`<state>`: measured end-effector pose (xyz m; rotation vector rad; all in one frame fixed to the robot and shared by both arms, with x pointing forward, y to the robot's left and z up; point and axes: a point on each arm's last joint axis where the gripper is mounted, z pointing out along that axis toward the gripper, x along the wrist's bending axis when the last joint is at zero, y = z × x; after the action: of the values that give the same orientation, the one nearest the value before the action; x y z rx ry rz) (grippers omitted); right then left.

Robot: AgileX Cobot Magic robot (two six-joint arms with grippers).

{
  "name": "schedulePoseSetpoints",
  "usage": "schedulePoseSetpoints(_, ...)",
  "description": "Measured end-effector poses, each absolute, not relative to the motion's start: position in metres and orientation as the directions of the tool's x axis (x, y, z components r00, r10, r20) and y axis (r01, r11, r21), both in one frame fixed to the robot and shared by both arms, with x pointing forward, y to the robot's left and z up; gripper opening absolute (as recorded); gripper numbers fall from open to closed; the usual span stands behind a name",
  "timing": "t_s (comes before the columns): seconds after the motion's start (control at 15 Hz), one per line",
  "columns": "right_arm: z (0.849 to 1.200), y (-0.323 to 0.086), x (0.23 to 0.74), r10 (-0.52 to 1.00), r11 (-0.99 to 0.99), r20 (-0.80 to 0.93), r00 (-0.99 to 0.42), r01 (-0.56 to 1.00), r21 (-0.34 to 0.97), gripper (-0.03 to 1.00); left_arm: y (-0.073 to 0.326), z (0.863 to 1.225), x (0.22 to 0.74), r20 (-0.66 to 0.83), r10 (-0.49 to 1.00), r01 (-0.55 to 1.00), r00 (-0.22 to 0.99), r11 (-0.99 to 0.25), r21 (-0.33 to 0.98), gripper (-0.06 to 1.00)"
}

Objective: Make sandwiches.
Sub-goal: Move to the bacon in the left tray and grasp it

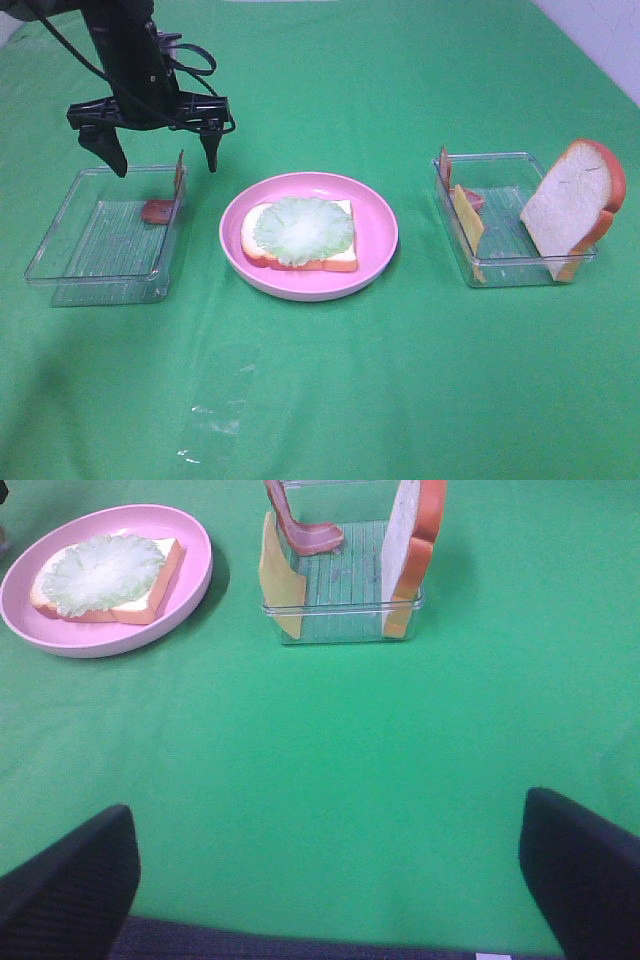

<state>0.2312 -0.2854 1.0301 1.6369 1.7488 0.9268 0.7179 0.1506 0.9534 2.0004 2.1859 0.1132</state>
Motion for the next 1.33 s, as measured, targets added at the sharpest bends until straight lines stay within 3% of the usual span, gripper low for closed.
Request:
schedulePoseSetpoints(0.33, 1.0301, -0.2854, 0.2312, 0.994, 0.013, 0.054, -0.093, 0.603, 0.798, 0.98, 0.1525, 0.9470, 0.7192, -0.052, 0.995, 0.981, -0.084, 0.092, 0.171, 0.98)
schedulePoseSetpoints(0.53, 1.0301, -0.2854, 0.2312, 0.994, 0.013, 0.054, -0.093, 0.603, 0.798, 0.98, 0.1525, 0.9470, 0.7192, -0.052, 0.995, 0.981, -0.084, 0.092, 0.171, 0.92)
schedulePoseSetpoints(0.67, 1.0301, -0.2854, 0.2312, 0.994, 0.013, 0.054, -0.093, 0.603, 0.798, 0.98, 0.1525, 0.9470, 0.7192, -0.052, 0.995, 0.981, -0.084, 0.092, 0.171, 0.79)
schedulePoseSetpoints(0.73, 1.0301, -0.2854, 0.2312, 0.994, 0.013, 0.054, -0.093, 0.603, 0.798, 0.98, 0.1520, 0.9472, 0.7205, -0.058, 0.994, 0.978, -0.087, 0.097, 0.185, 0.58)
schedulePoseSetpoints(0.8, 1.0301, -0.2854, 0.2312, 0.994, 0.013, 0.054, -0.093, 0.603, 0.798, 0.98, 0.1518, 0.9474, 0.7211, -0.062, 0.994, 0.976, -0.090, 0.100, 0.192, 0.52)
schedulePoseSetpoints(1.07, 1.0301, -0.2854, 0.2312, 0.994, 0.013, 0.054, -0.093, 0.603, 0.798, 0.98, 0.1505, 0.9482, 0.7247, -0.081, 0.993, 0.968, -0.090, 0.107, 0.229, 0.13)
schedulePoseSetpoints(1.2, 1.0301, -0.2854, 0.2312, 0.994, 0.013, 0.054, -0.093, 0.603, 0.798, 0.98, 0.1495, 0.9485, 0.7258, -0.096, 0.991, 0.964, -0.097, 0.117, 0.239, 0.02)
schedulePoseSetpoints(1.33, 1.0301, -0.2854, 0.2312, 0.994, 0.013, 0.054, -0.093, 0.603, 0.798, 0.98, 0.1484, 0.9488, 0.7266, -0.109, 0.989, 0.961, -0.100, 0.125, 0.245, 0.00)
